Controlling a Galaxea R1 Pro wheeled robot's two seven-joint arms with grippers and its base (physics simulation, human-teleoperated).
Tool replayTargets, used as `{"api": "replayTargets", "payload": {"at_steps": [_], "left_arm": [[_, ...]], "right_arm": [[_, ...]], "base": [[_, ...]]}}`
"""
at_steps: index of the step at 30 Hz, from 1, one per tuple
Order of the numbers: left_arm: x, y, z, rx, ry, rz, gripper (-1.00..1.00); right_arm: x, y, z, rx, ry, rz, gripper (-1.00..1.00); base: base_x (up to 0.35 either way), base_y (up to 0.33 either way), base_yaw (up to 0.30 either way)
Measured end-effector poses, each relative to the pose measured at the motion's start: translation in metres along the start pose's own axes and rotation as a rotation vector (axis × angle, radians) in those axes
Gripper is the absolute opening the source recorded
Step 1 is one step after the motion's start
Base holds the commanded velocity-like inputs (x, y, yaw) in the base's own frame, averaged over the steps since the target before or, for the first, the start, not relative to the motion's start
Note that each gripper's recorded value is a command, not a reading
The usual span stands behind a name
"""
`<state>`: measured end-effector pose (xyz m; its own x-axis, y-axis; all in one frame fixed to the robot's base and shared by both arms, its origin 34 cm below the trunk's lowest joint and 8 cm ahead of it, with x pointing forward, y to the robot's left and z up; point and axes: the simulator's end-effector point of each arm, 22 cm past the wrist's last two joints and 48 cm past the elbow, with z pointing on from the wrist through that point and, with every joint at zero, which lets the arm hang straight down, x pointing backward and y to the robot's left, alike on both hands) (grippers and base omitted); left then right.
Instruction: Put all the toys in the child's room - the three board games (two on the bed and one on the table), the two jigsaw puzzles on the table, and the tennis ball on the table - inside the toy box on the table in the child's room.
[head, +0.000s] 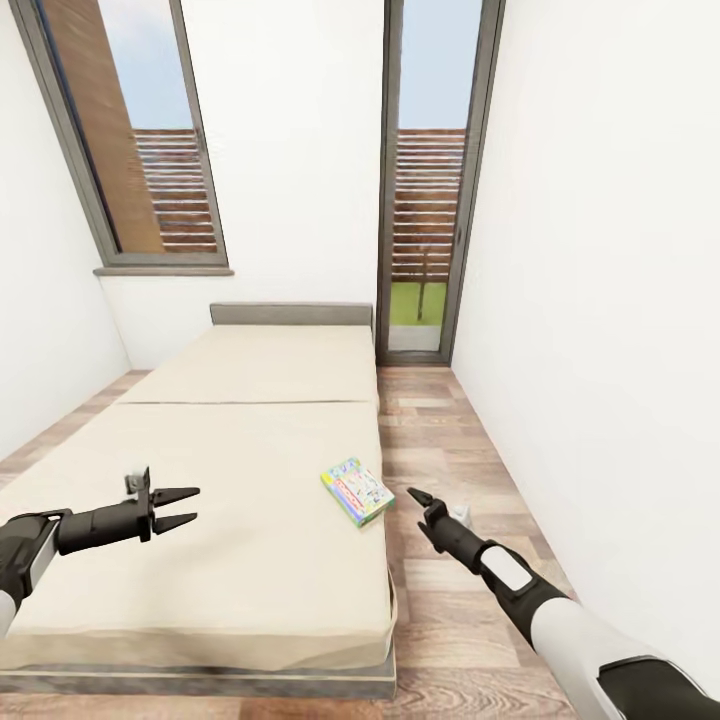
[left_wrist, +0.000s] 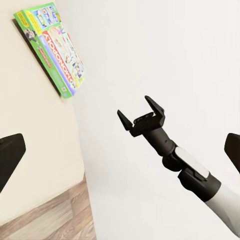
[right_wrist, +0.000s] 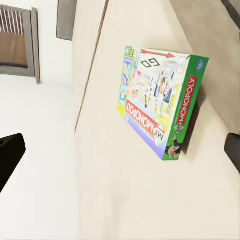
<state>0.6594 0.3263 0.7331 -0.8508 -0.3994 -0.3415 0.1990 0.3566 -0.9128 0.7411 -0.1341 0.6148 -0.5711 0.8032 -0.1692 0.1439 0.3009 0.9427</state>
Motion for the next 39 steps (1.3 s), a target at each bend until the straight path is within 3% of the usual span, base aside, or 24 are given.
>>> {"api": "replayTargets", "payload": {"at_steps": [4,9,29,39], "left_arm": [[0.004,0.007,0.001,0.001,0.0,0.0,1.0],[0.009,0.016,0.002,0.0,-0.001,0.001,1.0],[0.031,0.054,0.008,-0.001,0.0,0.001,1.0],[0.032,0.054,0.008,-0.003,0.002,0.002,1.0]], "right_arm": [[0.0,0.001,-0.001,-0.05,-0.002,-0.001,1.0],[0.003,-0.007,-0.001,-0.065,-0.003,-0.001,1.0],[0.013,-0.054,0.0,-0.068,-0.017,0.024,1.0],[0.015,-0.053,0.001,-0.07,-0.018,0.021,1.0]], "base": [[0.0,0.0,0.0],[0.0,0.0,0.0],[0.0,0.0,0.0],[0.0,0.0,0.0]]}}
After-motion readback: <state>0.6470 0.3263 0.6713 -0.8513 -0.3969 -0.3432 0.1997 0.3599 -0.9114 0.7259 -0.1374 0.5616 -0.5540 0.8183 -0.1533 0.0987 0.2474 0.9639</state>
